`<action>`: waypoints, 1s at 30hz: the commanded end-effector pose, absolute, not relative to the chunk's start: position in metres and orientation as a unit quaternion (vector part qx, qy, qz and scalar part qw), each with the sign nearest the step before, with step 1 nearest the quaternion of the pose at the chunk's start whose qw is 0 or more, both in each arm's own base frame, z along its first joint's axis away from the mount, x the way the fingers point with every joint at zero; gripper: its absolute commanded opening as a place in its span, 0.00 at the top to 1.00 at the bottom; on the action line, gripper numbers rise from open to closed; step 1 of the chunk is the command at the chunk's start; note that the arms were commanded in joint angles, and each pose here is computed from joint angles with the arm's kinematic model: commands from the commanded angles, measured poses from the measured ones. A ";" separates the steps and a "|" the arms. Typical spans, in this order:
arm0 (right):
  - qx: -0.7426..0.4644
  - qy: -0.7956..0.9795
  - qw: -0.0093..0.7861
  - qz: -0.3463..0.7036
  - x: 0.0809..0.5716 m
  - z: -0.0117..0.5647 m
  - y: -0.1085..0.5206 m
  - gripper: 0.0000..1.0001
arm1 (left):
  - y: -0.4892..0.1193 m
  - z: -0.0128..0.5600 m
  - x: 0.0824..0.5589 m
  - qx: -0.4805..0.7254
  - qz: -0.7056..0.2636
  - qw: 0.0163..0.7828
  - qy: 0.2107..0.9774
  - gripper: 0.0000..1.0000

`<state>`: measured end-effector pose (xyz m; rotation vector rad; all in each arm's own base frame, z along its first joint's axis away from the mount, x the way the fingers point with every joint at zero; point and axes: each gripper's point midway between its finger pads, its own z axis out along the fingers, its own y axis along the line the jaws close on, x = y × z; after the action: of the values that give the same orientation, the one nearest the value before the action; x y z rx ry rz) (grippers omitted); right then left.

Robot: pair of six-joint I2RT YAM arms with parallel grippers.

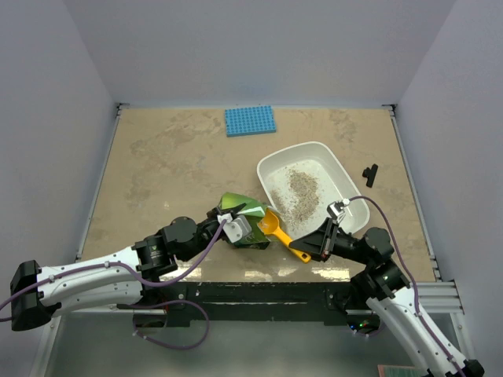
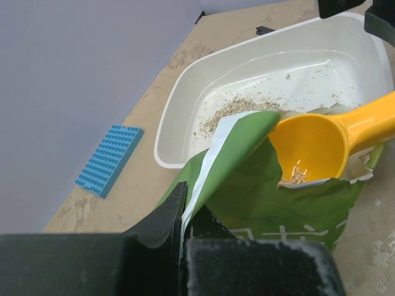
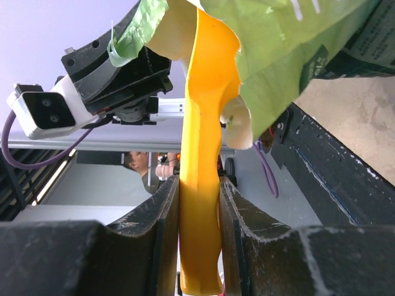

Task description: Fill the litter box with clean litter

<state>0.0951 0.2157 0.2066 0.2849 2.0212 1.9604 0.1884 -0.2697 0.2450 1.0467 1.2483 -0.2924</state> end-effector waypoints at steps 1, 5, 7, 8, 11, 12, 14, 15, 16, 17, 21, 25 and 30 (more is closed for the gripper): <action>0.097 0.704 0.186 0.678 0.093 0.226 0.209 1.00 | -0.257 0.269 0.197 0.418 -0.111 0.716 0.547 1.00; 0.101 0.708 0.189 0.673 0.090 0.227 0.206 1.00 | -0.245 0.272 0.201 0.407 -0.084 0.728 0.546 1.00; 0.100 0.709 0.193 0.671 0.088 0.230 0.204 1.00 | -0.240 0.276 0.202 0.401 -0.078 0.733 0.544 1.00; 0.102 0.711 0.192 0.669 0.087 0.230 0.204 1.00 | -0.236 0.276 0.203 0.399 -0.069 0.735 0.543 1.00; 0.098 0.710 0.198 0.669 0.084 0.237 0.201 1.00 | -0.225 0.282 0.206 0.387 -0.051 0.746 0.539 1.00; 0.097 0.707 0.202 0.671 0.082 0.241 0.201 1.00 | -0.221 0.285 0.205 0.380 -0.048 0.752 0.537 1.00; 0.097 0.707 0.203 0.671 0.081 0.242 0.200 1.00 | -0.215 0.288 0.207 0.373 -0.037 0.758 0.535 1.00; 0.096 0.706 0.203 0.672 0.079 0.243 0.199 1.00 | -0.212 0.291 0.207 0.367 -0.036 0.762 0.532 1.00; 0.097 0.706 0.203 0.672 0.079 0.244 0.199 1.00 | -0.210 0.292 0.207 0.366 -0.031 0.764 0.531 1.00; 0.098 0.705 0.203 0.672 0.079 0.244 0.198 1.00 | -0.208 0.292 0.207 0.363 -0.027 0.765 0.531 1.00; 0.098 0.698 0.203 0.680 0.075 0.248 0.197 1.00 | -0.204 0.295 0.208 0.358 -0.020 0.768 0.531 1.00; 0.101 0.690 0.198 0.689 0.075 0.251 0.198 1.00 | -0.210 0.292 0.207 0.361 -0.037 0.766 0.531 1.00; 0.098 0.686 0.200 0.693 0.076 0.256 0.198 1.00 | -0.243 0.273 0.201 0.413 -0.077 0.732 0.536 1.00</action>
<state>0.0799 0.2006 0.2280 0.3352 2.0174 1.8947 0.1928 -0.2393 0.2552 0.9805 1.1676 -0.1564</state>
